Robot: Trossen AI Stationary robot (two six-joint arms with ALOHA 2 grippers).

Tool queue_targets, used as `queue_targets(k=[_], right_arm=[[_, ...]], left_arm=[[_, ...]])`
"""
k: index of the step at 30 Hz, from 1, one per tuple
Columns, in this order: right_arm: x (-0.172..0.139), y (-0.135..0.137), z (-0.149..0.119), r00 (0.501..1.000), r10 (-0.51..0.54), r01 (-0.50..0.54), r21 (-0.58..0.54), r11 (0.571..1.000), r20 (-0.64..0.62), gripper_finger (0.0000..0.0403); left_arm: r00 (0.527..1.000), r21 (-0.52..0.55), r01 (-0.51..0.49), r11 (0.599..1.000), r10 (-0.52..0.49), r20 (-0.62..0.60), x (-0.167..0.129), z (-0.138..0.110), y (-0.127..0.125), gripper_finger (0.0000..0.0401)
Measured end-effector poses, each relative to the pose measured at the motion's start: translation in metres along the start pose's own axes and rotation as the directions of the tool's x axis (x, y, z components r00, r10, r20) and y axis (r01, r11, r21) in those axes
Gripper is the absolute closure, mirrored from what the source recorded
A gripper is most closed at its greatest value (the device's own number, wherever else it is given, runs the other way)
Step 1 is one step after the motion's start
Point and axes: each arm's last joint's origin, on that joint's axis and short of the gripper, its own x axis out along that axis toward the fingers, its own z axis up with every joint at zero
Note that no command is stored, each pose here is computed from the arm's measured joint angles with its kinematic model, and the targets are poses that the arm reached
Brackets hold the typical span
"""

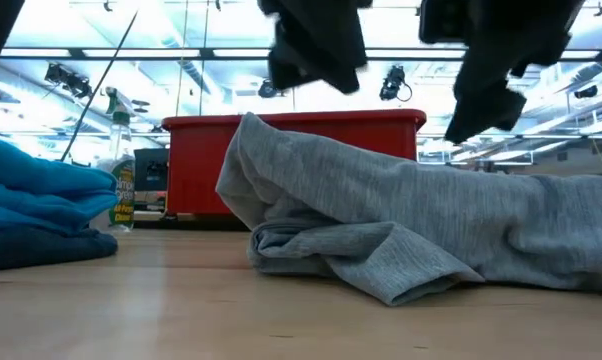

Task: Fold laundry
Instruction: Fold the gray shirt

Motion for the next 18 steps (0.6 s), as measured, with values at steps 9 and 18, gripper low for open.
queue_targets(k=[9,18], right_arm=[[0.06,0.004,-0.033,0.993,-0.059,0.027,-0.288,0.957,-0.103,0.0165],[0.091,-0.001,-0.044,0.989,-0.131,0.099,-0.353,0.931,-0.069,0.0176]], left_arm=[[0.998,0.141,-0.035,0.989,0.041,-0.041,0.066,-0.02,-0.024,0.0345],[0.981,0.075,-0.027,0.997,0.041,-0.187,0.107,-0.048,-0.036,0.0372]])
